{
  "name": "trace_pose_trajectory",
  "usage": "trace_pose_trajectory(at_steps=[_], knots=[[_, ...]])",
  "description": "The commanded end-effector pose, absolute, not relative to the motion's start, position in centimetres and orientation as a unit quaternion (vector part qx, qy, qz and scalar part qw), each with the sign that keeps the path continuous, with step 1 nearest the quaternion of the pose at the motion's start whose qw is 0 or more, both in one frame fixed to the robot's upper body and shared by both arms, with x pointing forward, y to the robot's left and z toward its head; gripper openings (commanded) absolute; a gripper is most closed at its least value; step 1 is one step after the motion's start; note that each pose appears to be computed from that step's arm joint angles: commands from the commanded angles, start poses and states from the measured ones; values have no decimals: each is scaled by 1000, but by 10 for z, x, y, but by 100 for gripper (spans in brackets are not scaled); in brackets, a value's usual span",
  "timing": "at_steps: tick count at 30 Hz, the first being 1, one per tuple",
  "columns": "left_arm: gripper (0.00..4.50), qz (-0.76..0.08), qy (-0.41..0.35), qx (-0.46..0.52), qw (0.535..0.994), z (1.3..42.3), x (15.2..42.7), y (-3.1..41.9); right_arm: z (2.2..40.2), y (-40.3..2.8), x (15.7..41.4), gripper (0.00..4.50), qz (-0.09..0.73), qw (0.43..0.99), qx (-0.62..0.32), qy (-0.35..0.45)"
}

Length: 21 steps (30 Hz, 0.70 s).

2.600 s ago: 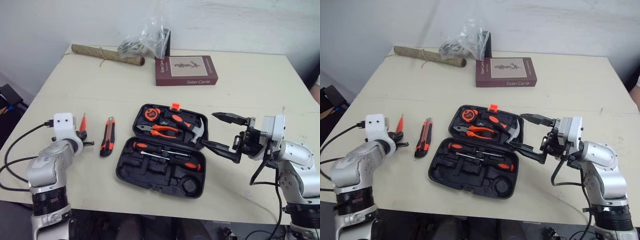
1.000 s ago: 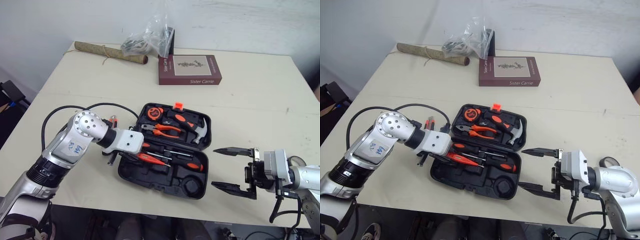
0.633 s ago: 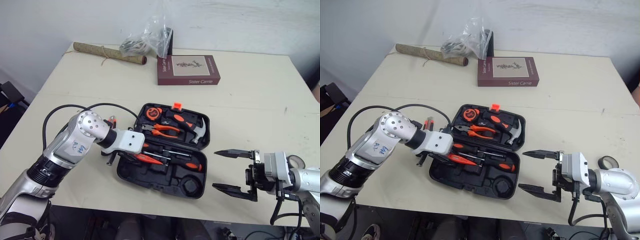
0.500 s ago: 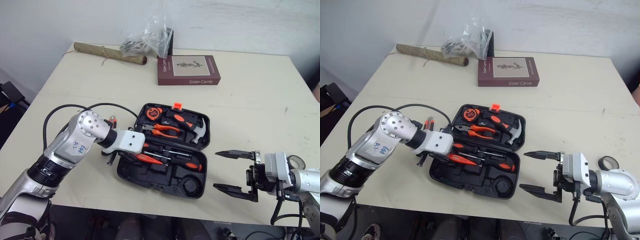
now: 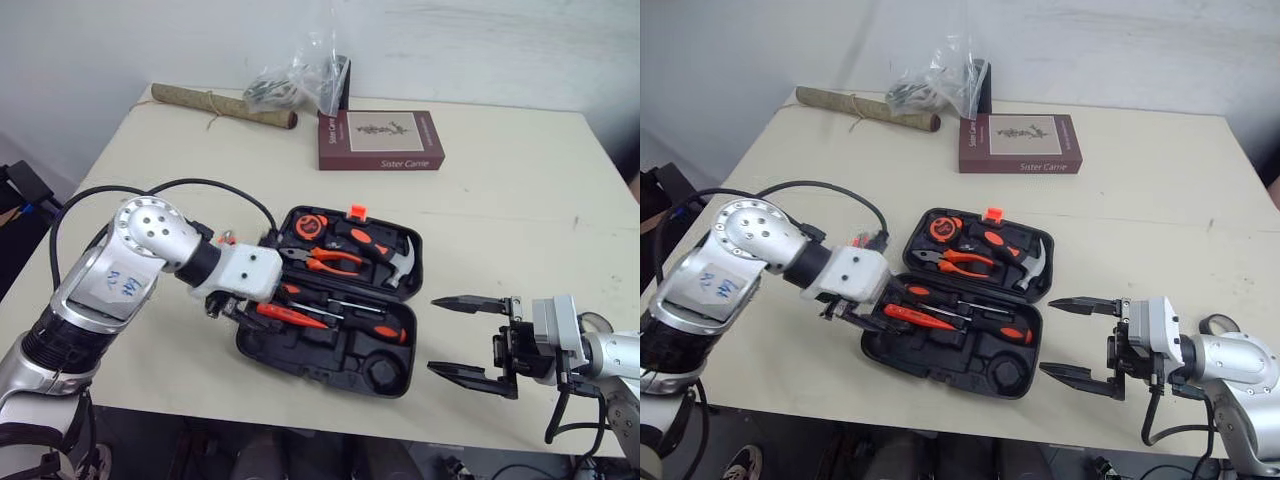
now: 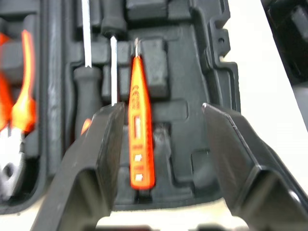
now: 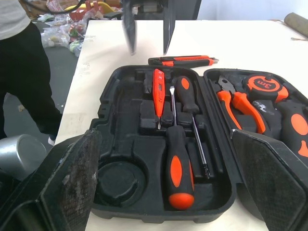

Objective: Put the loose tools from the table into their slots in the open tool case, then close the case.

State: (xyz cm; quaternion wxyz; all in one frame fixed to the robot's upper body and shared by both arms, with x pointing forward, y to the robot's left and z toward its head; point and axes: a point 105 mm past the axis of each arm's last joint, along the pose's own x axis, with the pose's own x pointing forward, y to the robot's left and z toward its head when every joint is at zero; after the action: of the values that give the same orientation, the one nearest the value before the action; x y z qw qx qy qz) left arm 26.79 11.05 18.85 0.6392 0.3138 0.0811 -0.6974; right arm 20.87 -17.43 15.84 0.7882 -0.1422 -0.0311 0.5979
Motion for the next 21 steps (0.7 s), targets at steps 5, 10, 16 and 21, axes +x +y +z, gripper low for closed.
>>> trace_pose_trajectory(at_steps=[5,10,16,21], knots=[[4,-665,10,209,717,169,282,122,169,-169,211,450,585,798,-133,-60],[4,-668,37,232,706,144,285,118,170,-168,213,450,582,799,-136,-63],[4,-667,66,266,693,118,287,118,168,-169,214,450,576,803,-136,-61],[4,-658,123,265,695,103,290,125,169,-165,215,450,580,798,-149,-65]])
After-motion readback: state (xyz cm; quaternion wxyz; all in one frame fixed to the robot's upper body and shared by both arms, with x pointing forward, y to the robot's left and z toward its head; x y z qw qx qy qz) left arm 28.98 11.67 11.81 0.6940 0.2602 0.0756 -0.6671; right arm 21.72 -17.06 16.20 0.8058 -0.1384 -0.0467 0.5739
